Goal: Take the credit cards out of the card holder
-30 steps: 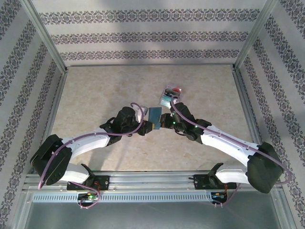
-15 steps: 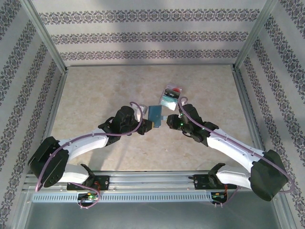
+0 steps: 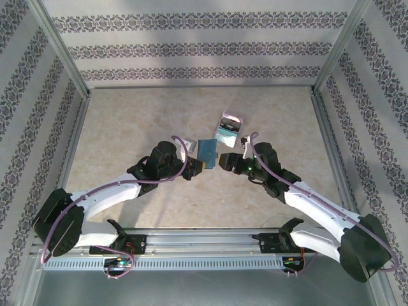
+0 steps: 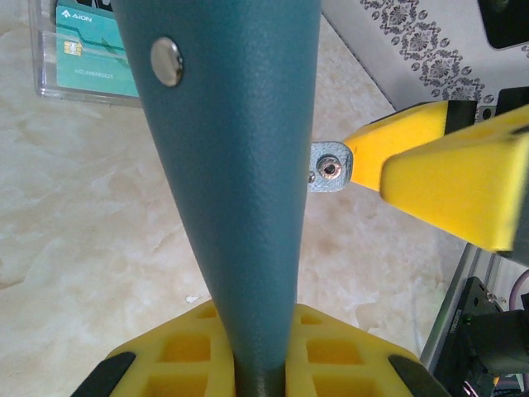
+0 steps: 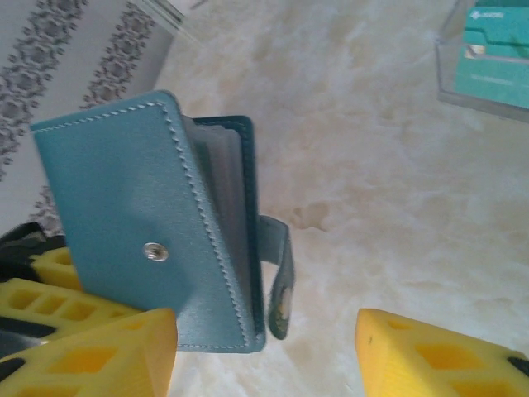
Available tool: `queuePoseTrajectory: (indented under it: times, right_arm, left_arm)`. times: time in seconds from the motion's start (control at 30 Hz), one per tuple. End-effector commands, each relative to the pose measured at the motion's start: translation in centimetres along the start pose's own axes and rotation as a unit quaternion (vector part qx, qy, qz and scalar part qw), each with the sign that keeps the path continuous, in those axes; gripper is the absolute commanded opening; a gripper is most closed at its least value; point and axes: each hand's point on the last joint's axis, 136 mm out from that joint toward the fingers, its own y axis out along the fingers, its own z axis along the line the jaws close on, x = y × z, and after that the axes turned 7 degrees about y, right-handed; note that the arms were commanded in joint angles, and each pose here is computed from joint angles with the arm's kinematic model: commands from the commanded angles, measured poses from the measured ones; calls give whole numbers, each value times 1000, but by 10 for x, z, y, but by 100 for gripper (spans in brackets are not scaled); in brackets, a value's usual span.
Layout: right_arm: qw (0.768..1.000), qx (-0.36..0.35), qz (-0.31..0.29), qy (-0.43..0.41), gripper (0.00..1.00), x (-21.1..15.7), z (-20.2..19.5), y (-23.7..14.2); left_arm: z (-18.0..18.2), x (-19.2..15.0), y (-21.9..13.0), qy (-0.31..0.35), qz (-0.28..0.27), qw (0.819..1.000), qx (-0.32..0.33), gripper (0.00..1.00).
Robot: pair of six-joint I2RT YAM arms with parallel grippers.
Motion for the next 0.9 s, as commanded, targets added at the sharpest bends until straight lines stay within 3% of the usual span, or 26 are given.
queuePoseTrajectory:
  times: [0.0,0.2,0.43,0.63,0.87]
  right_arm:
    - [998,62,-10,-23,63,5,23,-5]
    - [999,48,-14,-20,61,4,12,-3]
    - [999,45,-29,-5,51,11,0,-4]
    - [996,87,-24,-11,49,12,13,-5]
    - [987,157,-10,-33,48,8,39,-15]
  left_arm:
    - [-14,19,-9,21,-27,999,-15,0]
    - [-24,25,-13,24,-36,998,-37,0]
    - [-47,31,-21,38,-47,994,-96,0]
    - [-62,33,-25,46,-55,988,-138,0]
    - [-64,38,-27,44,-65,986,-144,0]
